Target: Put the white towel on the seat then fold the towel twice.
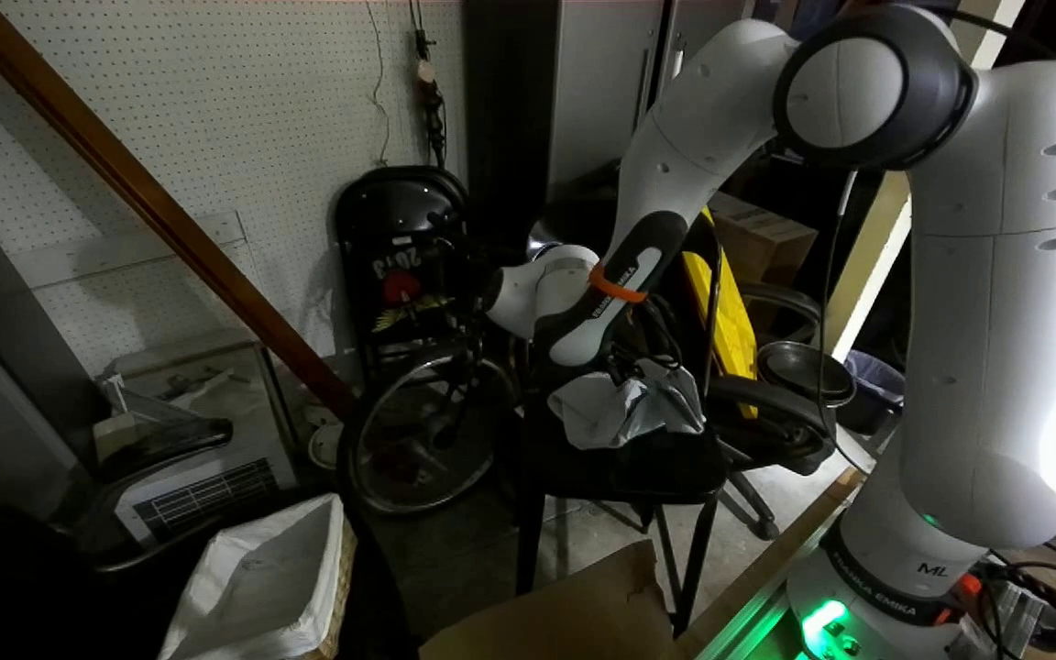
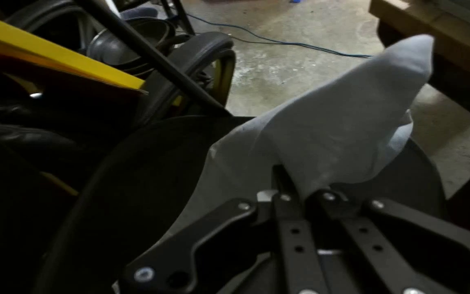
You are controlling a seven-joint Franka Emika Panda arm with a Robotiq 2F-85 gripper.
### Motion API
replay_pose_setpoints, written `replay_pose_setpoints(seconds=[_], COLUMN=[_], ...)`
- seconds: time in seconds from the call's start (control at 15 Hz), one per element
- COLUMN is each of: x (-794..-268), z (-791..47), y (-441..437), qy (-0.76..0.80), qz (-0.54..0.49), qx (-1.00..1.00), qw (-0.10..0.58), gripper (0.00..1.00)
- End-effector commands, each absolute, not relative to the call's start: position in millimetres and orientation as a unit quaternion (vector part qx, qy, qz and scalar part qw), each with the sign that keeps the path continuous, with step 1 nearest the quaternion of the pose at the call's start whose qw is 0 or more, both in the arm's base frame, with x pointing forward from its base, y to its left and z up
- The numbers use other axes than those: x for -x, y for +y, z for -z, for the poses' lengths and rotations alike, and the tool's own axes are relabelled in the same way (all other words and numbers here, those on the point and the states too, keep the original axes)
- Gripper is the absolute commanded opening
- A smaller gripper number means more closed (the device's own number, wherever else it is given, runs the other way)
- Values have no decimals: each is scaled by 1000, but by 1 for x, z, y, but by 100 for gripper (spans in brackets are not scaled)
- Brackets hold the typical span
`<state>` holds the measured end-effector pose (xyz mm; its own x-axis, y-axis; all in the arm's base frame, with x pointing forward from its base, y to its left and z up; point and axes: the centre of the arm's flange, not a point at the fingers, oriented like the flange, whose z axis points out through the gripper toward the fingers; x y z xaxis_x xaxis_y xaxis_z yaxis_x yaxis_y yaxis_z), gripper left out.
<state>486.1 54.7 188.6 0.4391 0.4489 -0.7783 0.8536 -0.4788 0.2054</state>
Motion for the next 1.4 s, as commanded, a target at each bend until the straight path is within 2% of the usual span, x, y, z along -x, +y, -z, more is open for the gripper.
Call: replay_pose_setpoints(seconds=[0.0, 0.33, 0.8, 0.87, 1.0, 1.33], x=[-528, -570, -586, -583, -577, -549], z=[-171, -138, -98, -97, -100, -136], y=[45, 58, 87, 88, 88, 87], qy=[462, 530, 614, 620, 633, 634], qz=[310, 227, 130, 125, 115, 97], qx=[-755, -733, -729, -729, -723, -735], qw=[347, 361, 275, 263, 250, 222], gripper=[1, 1, 1, 31, 37, 71])
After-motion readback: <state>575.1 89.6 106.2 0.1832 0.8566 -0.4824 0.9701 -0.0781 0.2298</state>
